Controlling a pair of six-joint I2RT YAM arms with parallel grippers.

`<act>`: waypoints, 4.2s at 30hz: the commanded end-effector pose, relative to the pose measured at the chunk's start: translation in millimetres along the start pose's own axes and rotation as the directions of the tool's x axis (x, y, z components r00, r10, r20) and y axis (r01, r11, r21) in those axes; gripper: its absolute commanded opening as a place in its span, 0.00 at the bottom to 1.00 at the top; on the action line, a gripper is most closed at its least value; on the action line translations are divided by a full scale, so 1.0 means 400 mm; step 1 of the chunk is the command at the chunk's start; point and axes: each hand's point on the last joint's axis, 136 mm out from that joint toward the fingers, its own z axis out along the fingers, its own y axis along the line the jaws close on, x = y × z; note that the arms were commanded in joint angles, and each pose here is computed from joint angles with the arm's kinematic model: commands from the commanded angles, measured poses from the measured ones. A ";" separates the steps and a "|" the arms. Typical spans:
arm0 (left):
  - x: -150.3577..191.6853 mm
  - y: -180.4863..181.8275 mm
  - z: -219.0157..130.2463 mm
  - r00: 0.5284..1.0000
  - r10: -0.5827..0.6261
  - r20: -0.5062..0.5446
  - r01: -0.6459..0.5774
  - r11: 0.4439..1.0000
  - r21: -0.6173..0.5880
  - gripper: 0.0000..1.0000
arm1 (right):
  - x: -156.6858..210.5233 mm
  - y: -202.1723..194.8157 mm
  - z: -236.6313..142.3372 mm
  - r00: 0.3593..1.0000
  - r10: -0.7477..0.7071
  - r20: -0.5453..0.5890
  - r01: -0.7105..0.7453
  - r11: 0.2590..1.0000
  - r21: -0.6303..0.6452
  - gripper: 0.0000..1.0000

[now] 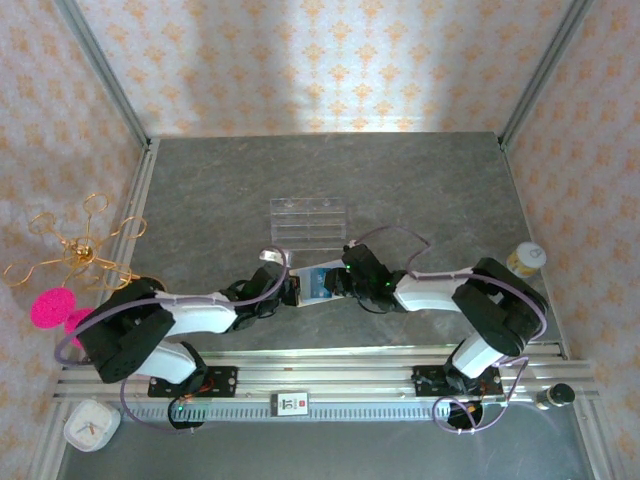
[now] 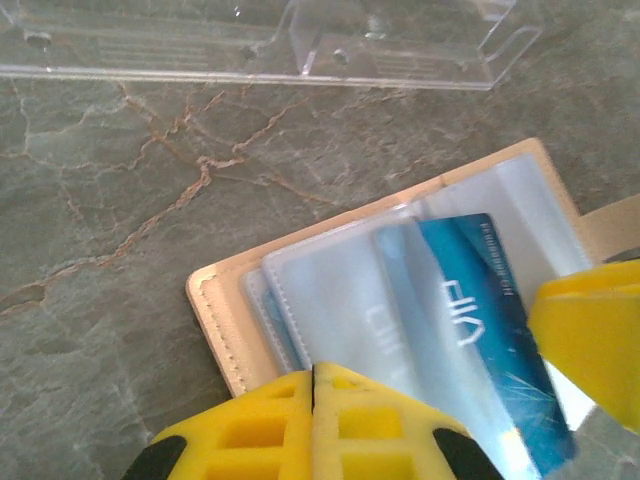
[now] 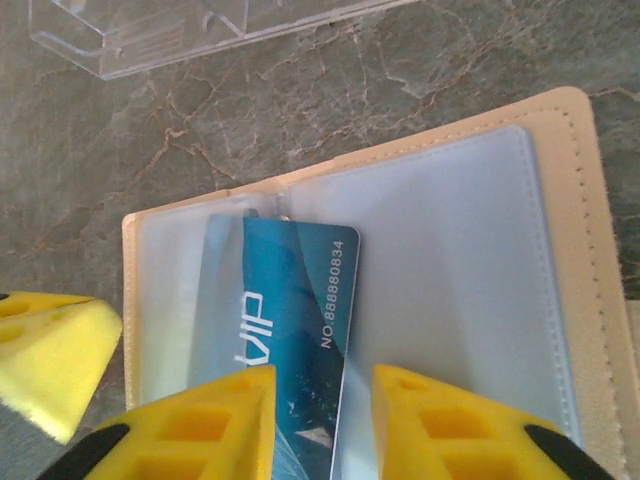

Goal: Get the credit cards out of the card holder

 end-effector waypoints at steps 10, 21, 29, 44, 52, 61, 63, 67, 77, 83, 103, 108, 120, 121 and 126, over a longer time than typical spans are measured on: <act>0.027 -0.081 0.025 0.997 0.062 -0.056 -0.058 0.996 0.060 0.00 | -0.025 0.014 -0.014 1.000 -0.023 0.006 0.024 0.999 -0.046 0.34; 0.065 -0.037 0.057 0.993 0.072 -0.092 -0.073 0.997 -0.009 0.00 | 0.014 0.020 0.023 0.998 -0.020 -0.067 0.014 0.995 -0.096 0.33; 0.089 -0.019 0.064 0.987 0.101 -0.124 -0.104 0.994 -0.019 0.00 | 0.012 -0.024 0.017 0.999 0.026 -0.029 -0.027 0.999 -0.039 0.08; 0.003 -0.076 0.023 0.994 0.100 -0.049 -0.096 0.992 0.080 0.00 | -0.079 -0.055 -0.134 0.980 -0.024 0.196 0.028 1.000 -0.013 0.00; -0.208 -0.222 -0.182 0.973 -0.039 0.228 -0.059 0.910 0.410 0.26 | -0.203 0.159 -0.332 0.888 -0.099 0.450 0.255 0.919 -0.301 0.00; -0.348 -0.279 -0.391 0.853 -0.327 0.406 -0.045 0.730 0.681 0.36 | -0.316 0.307 -0.534 0.771 0.175 0.612 0.282 0.768 -0.575 0.00; -0.363 -0.278 -0.428 0.818 -0.380 0.432 -0.060 0.691 0.720 0.40 | -0.327 0.327 -0.549 0.772 0.215 0.599 0.274 0.737 -0.617 0.00; -0.386 -0.299 -0.487 0.780 -0.436 0.450 -0.109 0.613 0.783 0.47 | -0.334 0.372 -0.569 0.777 0.260 0.573 0.280 0.672 -0.685 0.00; -0.422 -0.312 -0.550 0.721 -0.522 0.455 -0.151 0.523 0.839 0.59 | -0.337 0.448 -0.612 0.747 0.319 0.583 0.316 0.601 -0.734 0.00; -0.433 -0.330 -0.545 0.731 -0.523 0.438 -0.149 0.504 0.851 0.62 | -0.343 0.492 -0.618 0.755 0.323 0.571 0.332 0.563 -0.757 0.00; -0.444 -0.348 -0.552 0.728 -0.512 0.455 -0.187 0.491 0.851 0.28 | -0.308 0.505 -0.519 0.815 0.261 0.518 0.284 0.598 -0.749 0.00; -0.446 -0.346 -0.547 0.726 -0.507 0.465 -0.185 0.507 0.842 0.20 | -0.287 0.494 -0.484 0.839 0.239 0.488 0.260 0.611 -0.748 0.00; -0.456 -0.341 -0.503 0.743 -0.492 0.454 -0.126 0.564 0.816 0.39 | -0.251 0.450 -0.461 0.856 0.213 0.471 0.234 0.652 -0.721 0.00; -0.455 -0.341 -0.504 0.741 -0.499 0.449 -0.123 0.555 0.822 0.37 | -0.252 0.451 -0.468 0.854 0.218 0.473 0.236 0.647 -0.725 0.00; -0.456 -0.339 -0.494 0.741 -0.511 0.436 -0.107 0.551 0.827 0.06 | -0.257 0.476 -0.471 0.863 0.194 0.466 0.248 0.641 -0.726 0.00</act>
